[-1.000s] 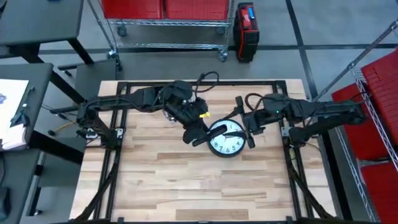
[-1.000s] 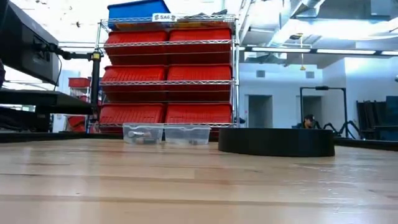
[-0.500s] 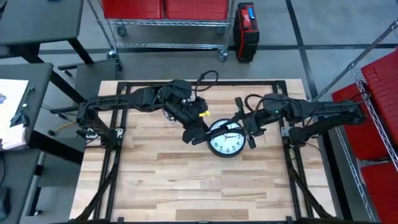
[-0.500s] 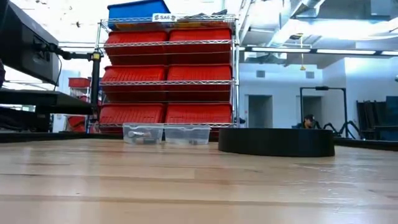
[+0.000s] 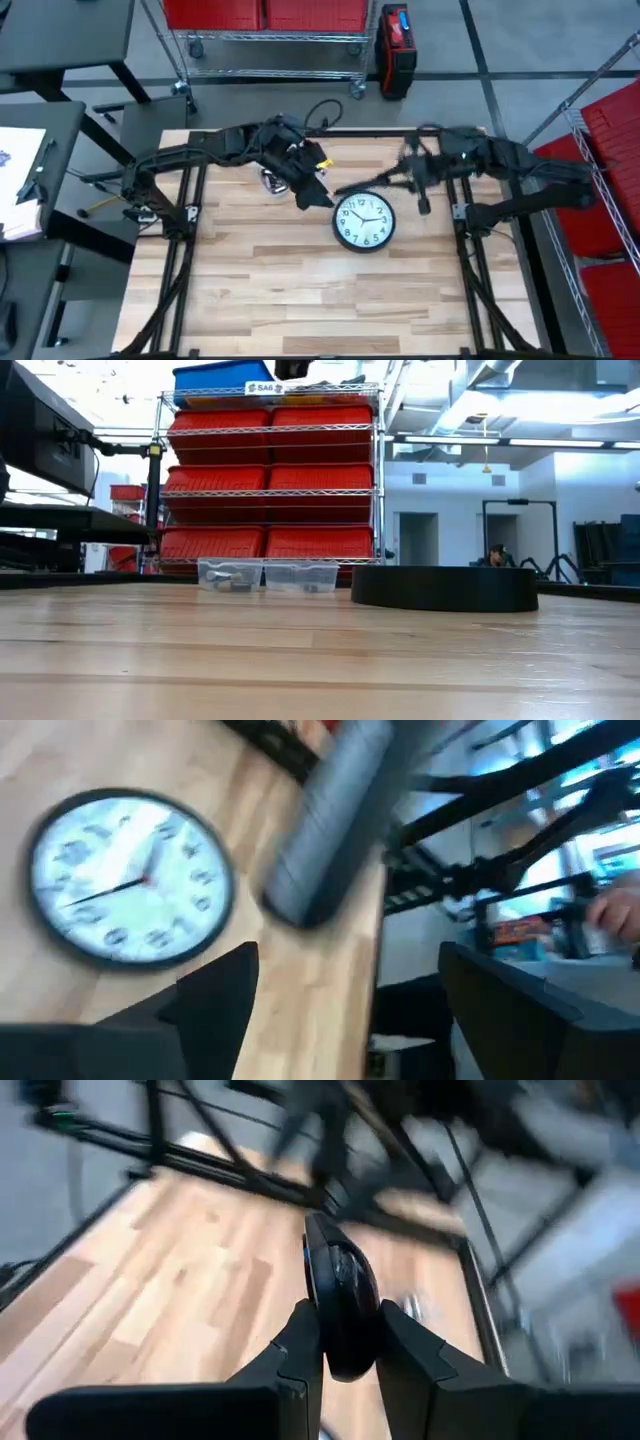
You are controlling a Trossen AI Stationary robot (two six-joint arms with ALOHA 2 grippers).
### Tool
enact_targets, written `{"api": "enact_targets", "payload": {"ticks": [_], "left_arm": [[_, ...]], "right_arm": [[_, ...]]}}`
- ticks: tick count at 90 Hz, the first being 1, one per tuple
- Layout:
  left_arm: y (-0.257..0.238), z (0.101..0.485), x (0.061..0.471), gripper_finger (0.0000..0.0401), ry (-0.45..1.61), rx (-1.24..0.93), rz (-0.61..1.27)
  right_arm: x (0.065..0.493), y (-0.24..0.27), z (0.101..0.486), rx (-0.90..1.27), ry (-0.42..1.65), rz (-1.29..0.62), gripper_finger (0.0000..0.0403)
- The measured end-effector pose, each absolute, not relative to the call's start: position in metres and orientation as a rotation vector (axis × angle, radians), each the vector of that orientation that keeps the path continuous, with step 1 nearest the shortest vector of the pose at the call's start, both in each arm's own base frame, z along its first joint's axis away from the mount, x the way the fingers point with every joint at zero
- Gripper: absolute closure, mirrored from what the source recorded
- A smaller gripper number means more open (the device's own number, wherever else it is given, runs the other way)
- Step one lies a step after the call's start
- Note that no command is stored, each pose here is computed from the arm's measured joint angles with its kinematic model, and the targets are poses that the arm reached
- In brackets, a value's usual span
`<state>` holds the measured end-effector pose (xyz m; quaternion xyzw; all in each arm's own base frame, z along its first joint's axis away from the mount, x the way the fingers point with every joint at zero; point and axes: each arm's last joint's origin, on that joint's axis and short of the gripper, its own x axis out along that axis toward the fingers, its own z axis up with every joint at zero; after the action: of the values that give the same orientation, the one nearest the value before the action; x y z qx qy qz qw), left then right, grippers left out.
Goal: Insert battery
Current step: Close the remote battery cover
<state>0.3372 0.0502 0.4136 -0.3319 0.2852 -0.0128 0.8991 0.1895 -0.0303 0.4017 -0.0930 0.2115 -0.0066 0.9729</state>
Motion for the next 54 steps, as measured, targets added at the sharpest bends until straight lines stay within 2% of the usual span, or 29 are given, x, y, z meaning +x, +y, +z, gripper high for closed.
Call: {"api": "enact_targets", "payload": {"ticks": [11,22,33,54], "left_arm": [[0.065,0.414,0.322,0.0114,0.625,-0.582,0.09],[0.082,0.418,0.304,0.0114,0.64,-0.49,0.11],[0.098,0.423,0.288,0.0114,0.64,-0.416,0.089],[0.12,0.423,0.276,0.0114,0.633,-0.397,-0.04]], "right_arm": [[0.183,-0.059,0.392,-0.047,0.47,-0.183,0.0348],[0.178,-0.094,0.368,0.137,0.463,-0.367,0.0348],[0.171,-0.126,0.324,0.382,0.424,-0.472,0.0349],[0.161,-0.167,0.231,0.94,0.32,-0.537,0.035]]}}
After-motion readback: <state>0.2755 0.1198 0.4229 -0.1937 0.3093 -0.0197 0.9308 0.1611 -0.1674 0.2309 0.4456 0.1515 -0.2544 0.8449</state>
